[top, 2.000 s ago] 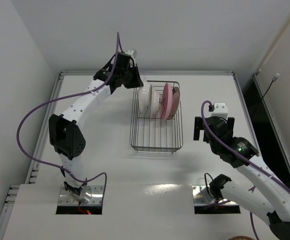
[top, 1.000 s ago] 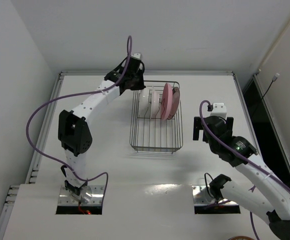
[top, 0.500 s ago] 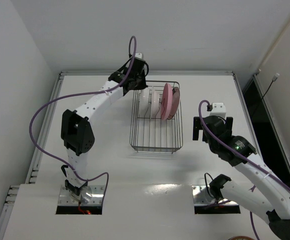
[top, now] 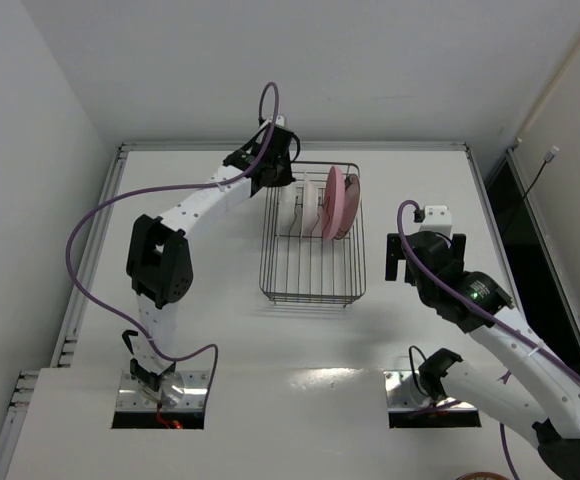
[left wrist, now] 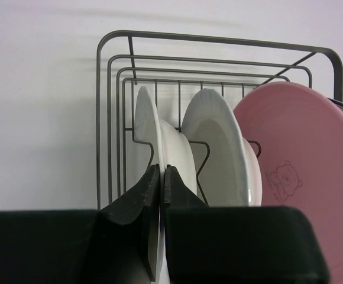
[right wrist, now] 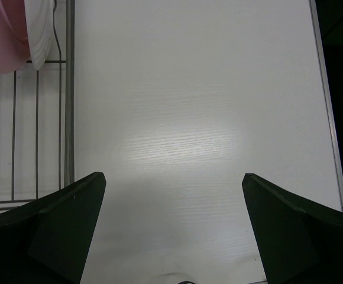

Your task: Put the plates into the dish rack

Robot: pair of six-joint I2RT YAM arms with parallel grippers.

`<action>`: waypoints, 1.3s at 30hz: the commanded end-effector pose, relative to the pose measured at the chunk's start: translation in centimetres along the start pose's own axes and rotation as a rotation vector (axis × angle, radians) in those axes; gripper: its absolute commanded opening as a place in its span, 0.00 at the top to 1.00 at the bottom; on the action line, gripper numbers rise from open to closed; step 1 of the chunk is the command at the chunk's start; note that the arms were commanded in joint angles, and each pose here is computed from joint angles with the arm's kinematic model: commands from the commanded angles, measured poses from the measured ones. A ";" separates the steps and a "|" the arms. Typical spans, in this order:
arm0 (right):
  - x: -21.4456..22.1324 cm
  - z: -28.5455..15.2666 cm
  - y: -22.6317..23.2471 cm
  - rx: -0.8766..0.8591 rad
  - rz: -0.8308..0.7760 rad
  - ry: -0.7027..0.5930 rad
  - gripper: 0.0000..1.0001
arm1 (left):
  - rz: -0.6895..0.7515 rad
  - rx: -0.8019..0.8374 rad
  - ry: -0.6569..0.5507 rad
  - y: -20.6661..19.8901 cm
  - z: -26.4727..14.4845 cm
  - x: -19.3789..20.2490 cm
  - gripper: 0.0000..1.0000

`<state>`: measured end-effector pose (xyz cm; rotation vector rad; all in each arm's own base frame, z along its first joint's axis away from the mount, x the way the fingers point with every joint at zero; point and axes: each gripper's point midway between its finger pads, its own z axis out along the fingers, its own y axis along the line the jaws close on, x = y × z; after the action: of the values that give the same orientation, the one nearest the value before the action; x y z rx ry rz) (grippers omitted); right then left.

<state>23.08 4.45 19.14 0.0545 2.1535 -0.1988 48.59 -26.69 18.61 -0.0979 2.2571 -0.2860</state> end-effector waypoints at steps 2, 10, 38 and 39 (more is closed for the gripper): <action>-0.6 0.2 0.4 -0.009 0.030 -0.024 0.00 | 0.060 -0.038 0.176 1.3 1.1 5.8 1.00; -0.5 0.4 0.5 -0.006 0.024 -0.017 0.00 | 0.027 0.054 0.121 -1.1 -1.0 2.7 0.49; -4.6 -2.4 3.7 -0.199 0.037 -0.016 0.00 | -0.172 0.551 -0.209 -8.5 -25.8 -9.7 0.01; -4.5 -2.6 3.5 -0.196 0.031 -0.006 0.00 | -0.194 0.609 -0.243 -9.0 -29.1 -10.3 0.01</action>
<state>23.83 7.95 21.03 -0.0436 2.2090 -0.0379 37.62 -28.04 41.03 -0.0088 1.9381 -0.7824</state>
